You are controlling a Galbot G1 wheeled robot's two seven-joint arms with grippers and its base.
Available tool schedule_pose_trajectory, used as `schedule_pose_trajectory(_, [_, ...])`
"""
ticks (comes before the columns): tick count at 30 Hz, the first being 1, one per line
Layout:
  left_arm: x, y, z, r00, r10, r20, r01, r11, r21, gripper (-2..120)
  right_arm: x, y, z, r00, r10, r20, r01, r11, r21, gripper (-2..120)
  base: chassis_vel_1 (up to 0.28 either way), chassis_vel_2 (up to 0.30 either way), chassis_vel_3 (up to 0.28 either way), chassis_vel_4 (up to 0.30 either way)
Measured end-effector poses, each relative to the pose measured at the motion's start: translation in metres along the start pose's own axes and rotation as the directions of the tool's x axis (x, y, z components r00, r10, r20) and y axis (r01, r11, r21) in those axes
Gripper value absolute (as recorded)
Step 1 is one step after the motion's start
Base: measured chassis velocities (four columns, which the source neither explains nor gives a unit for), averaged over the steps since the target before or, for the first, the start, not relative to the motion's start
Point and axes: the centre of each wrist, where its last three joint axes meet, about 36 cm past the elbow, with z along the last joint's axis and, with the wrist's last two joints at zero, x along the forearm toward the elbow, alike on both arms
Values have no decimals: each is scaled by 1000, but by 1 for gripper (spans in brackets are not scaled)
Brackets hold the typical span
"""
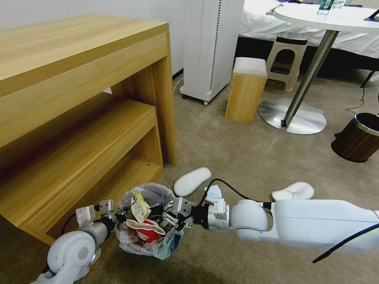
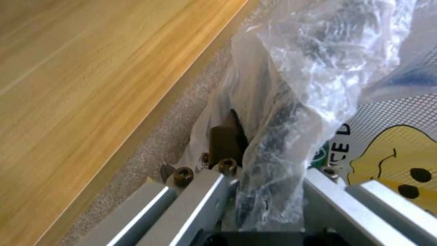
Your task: Pick up the trash bin and place the garbage on the floor into it.
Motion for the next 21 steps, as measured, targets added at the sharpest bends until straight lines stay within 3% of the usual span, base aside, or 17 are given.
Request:
schedule_pose_trajectory(8, [6,-4,-3,1000,16,10,-16,1000,9,0,6,0,12,1000,-15,-15,15,1000,0,4,0,0,0,0])
schedule_pose_trajectory(21, [13,-6,-4,1000,25,18,-25,1000,12,0,6,3,22,1000,-21,-9,21,1000,-8,52,0,0,0,0])
